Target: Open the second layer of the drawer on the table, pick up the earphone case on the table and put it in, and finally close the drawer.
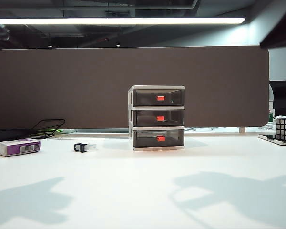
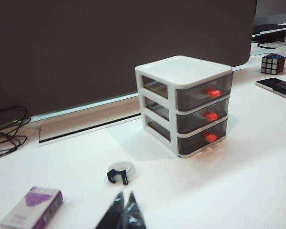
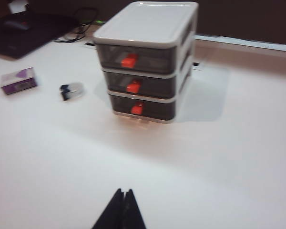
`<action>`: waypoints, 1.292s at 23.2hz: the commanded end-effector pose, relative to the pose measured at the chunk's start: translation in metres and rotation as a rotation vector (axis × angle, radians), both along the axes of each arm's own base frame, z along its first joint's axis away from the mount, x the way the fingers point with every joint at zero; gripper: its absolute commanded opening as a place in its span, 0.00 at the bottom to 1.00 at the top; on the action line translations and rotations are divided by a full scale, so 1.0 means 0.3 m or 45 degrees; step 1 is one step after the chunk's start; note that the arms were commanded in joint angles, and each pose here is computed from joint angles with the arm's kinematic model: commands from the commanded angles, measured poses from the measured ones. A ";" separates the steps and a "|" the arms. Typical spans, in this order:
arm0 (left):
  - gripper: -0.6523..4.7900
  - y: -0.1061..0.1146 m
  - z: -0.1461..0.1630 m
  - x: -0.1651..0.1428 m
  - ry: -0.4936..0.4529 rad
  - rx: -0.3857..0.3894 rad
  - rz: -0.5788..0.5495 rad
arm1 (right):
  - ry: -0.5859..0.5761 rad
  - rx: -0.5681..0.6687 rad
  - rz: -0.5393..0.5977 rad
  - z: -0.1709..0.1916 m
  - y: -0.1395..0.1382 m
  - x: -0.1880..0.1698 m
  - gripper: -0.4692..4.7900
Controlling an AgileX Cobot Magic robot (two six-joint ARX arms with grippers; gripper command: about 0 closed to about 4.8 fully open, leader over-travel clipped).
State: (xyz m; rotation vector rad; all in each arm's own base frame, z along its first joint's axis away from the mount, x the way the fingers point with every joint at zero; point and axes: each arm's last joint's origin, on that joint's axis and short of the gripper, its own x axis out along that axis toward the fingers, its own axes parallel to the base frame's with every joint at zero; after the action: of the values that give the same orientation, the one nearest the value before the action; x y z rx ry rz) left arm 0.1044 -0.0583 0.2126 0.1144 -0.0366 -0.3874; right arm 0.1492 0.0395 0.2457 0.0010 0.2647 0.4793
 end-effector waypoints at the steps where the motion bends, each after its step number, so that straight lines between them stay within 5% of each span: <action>1: 0.11 0.004 -0.020 -0.004 -0.004 -0.074 0.011 | -0.051 0.039 -0.066 -0.028 -0.012 -0.037 0.08; 14: 0.11 0.006 -0.125 -0.006 -0.028 -0.130 0.019 | -0.167 0.108 -0.215 -0.216 -0.048 -0.158 0.08; 20: 0.11 0.012 -0.133 -0.004 -0.017 -0.074 0.098 | -0.173 0.108 -0.247 -0.301 -0.054 -0.173 0.08; 30: 0.11 0.074 -0.136 0.025 -0.010 -0.064 0.107 | -0.225 0.081 -0.463 -0.295 -0.091 -0.175 0.08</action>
State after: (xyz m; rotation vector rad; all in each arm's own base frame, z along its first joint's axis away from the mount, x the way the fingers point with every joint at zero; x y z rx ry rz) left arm 0.1111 -0.0378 0.1699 0.0892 -0.0404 -0.2613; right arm 0.0961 0.0132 0.1573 0.0678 0.0875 0.1357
